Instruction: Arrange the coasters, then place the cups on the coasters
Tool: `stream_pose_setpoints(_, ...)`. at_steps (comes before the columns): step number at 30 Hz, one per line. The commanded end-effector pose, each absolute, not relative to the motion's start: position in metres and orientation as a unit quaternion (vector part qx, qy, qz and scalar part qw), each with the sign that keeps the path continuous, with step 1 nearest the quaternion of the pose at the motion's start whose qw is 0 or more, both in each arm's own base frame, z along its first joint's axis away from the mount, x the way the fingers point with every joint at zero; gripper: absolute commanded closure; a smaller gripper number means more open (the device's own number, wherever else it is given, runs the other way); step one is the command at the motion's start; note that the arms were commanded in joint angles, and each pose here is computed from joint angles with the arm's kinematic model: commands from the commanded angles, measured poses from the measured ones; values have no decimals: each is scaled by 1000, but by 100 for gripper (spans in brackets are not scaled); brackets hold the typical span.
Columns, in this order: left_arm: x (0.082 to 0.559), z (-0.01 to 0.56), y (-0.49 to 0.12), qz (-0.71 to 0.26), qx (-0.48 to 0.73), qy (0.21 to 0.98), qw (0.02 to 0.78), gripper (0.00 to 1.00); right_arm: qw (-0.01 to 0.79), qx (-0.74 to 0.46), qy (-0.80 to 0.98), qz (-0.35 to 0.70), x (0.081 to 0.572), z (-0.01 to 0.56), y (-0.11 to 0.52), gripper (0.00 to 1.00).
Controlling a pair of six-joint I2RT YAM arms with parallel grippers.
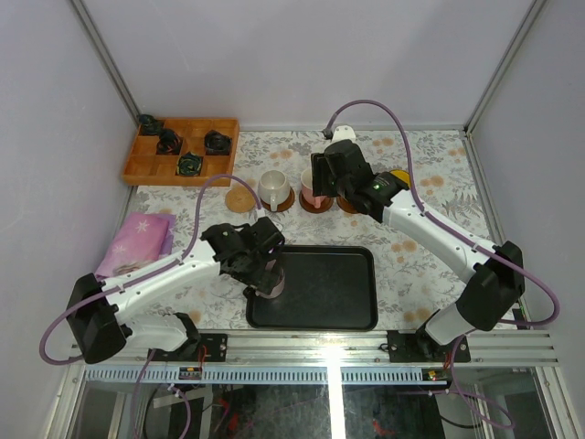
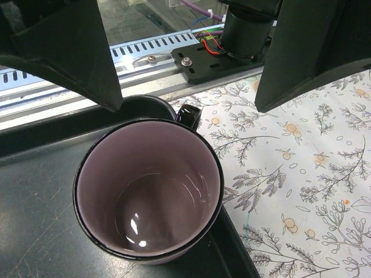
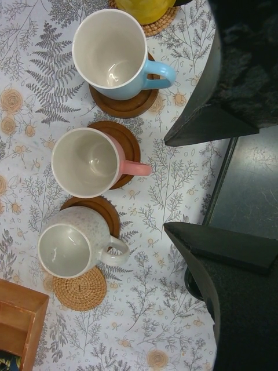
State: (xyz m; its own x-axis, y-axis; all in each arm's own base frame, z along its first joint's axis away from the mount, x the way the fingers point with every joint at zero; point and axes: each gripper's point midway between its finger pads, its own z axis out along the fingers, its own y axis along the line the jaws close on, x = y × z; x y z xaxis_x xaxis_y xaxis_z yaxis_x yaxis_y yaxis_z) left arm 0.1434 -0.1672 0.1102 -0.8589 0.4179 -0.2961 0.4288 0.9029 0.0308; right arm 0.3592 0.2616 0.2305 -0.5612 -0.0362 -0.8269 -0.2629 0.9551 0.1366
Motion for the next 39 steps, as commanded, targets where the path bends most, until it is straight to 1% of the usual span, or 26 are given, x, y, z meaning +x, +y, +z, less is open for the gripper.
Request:
stream_pose_setpoints(1, 141, 104, -161, 0, 233, 963, 137, 2, 491, -65, 856, 145, 361, 258, 258, 38)
stream_pose_setpoints(6, 136, 96, -159, 5, 228, 967, 118, 9, 483, -65, 860, 152, 361, 253, 262, 38)
stream_pose_setpoints(11, 137, 93, -162, -3, 225, 967, 117, 10, 478, -68, 863, 150, 361, 248, 263, 38)
stream_pose_setpoints(15, 138, 89, -170, -13, 233, 966, 113, 17, 478, -73, 863, 147, 362, 245, 264, 38)
stream_pose_setpoints(20, 146, 90, -176, -8, 242, 964, 113, 29, 478, -76, 863, 142, 362, 244, 262, 37)
stream_pose_setpoints(24, 148, 87, -183, -13, 252, 962, 108, 33, 479, -76, 864, 134, 362, 243, 259, 37)
stream_pose_setpoints(28, 153, 88, -192, -23, 257, 960, 110, 40, 481, -79, 864, 123, 363, 242, 256, 37)
stream_pose_setpoints(36, 162, 85, -212, -52, 263, 956, 121, 44, 485, -86, 863, 111, 367, 243, 254, 37)
stream_pose_setpoints(39, 168, 85, -220, -68, 255, 955, 135, 47, 486, -87, 863, 106, 369, 243, 253, 37)
